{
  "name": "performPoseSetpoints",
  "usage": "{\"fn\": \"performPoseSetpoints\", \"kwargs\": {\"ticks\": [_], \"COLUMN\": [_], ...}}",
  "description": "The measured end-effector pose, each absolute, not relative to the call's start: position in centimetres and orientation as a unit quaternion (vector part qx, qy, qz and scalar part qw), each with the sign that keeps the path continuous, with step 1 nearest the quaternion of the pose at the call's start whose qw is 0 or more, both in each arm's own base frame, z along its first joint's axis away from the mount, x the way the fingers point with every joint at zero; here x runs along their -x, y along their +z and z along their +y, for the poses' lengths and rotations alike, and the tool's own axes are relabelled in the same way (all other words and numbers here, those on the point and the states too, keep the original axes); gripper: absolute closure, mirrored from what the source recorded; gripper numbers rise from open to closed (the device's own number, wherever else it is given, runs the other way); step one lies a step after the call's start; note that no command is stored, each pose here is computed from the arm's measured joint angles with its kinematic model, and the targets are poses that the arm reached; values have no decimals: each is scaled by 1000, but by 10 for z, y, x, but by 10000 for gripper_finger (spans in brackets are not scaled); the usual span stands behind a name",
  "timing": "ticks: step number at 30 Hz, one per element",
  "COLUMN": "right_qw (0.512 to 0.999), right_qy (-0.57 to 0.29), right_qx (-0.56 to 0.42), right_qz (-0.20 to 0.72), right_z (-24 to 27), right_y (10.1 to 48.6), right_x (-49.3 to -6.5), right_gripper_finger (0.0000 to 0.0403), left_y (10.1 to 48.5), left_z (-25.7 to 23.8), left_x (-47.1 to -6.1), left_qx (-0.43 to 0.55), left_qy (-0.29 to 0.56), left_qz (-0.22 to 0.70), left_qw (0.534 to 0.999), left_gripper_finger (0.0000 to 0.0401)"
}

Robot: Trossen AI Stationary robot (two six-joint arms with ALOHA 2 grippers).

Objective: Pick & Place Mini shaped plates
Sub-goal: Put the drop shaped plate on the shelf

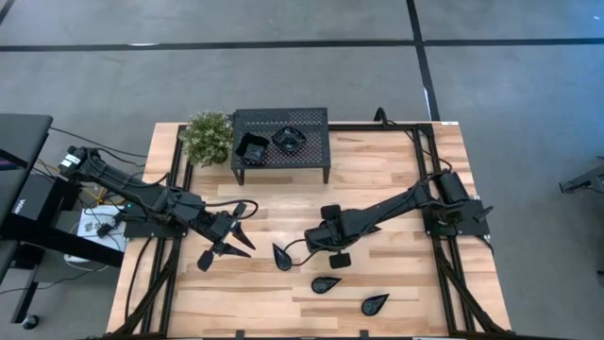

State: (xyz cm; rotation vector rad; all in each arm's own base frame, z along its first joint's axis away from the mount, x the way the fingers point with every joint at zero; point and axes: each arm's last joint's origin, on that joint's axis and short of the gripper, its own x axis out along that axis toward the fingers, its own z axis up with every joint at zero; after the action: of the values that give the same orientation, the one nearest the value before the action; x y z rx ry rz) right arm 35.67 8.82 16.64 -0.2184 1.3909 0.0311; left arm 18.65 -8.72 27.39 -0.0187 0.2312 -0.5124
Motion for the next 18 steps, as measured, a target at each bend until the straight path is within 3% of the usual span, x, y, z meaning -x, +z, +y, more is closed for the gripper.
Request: {"fn": "performPoseSetpoints", "kwargs": {"ticks": [18], "right_qw": [761], "right_qy": [25], "right_qx": [158], "right_qz": [629], "right_z": [78], "right_y": [158], "right_x": [-365], "right_gripper_finger": [332], "left_y": [274], "left_z": [-87], "left_x": [-186], "left_qx": [9], "left_qy": [-253], "left_qz": [114], "left_qw": [961], "left_gripper_finger": [301]}}
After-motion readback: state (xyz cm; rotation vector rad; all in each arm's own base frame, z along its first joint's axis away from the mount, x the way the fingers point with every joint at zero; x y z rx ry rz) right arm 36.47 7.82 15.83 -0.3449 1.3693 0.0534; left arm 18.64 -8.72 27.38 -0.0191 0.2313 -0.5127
